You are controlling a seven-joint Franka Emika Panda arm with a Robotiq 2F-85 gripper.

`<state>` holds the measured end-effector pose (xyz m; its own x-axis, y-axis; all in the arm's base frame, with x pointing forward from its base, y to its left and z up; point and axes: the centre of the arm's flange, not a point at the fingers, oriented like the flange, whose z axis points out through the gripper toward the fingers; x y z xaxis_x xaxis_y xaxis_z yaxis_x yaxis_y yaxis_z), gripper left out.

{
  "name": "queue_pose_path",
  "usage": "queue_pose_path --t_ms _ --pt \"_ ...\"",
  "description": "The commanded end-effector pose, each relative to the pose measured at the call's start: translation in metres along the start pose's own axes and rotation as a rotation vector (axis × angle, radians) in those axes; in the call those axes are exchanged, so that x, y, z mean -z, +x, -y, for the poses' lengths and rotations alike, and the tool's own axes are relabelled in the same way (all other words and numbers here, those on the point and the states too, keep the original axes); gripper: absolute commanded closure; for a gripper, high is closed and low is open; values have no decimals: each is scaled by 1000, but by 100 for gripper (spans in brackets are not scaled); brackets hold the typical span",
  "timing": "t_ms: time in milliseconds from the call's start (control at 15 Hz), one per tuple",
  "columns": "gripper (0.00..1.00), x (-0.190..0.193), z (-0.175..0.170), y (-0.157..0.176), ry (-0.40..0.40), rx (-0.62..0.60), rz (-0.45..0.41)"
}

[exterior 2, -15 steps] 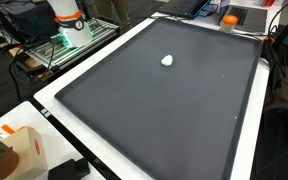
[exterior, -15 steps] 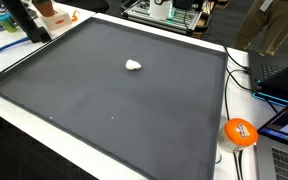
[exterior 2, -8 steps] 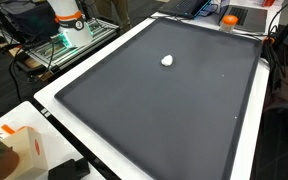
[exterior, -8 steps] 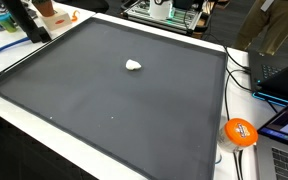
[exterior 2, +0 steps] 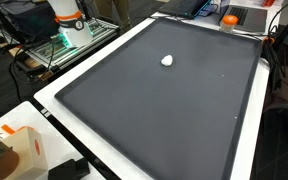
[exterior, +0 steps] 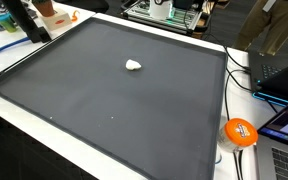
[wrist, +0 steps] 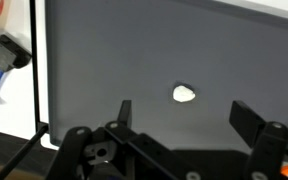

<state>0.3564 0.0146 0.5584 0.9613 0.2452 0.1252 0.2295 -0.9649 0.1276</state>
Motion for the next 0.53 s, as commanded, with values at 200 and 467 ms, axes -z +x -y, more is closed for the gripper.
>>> queue_pose_path --t_ms 200,467 --pt "0 -79 22 72 57 -16 -15" --pt "0 -100 25 67 44 -14 27"
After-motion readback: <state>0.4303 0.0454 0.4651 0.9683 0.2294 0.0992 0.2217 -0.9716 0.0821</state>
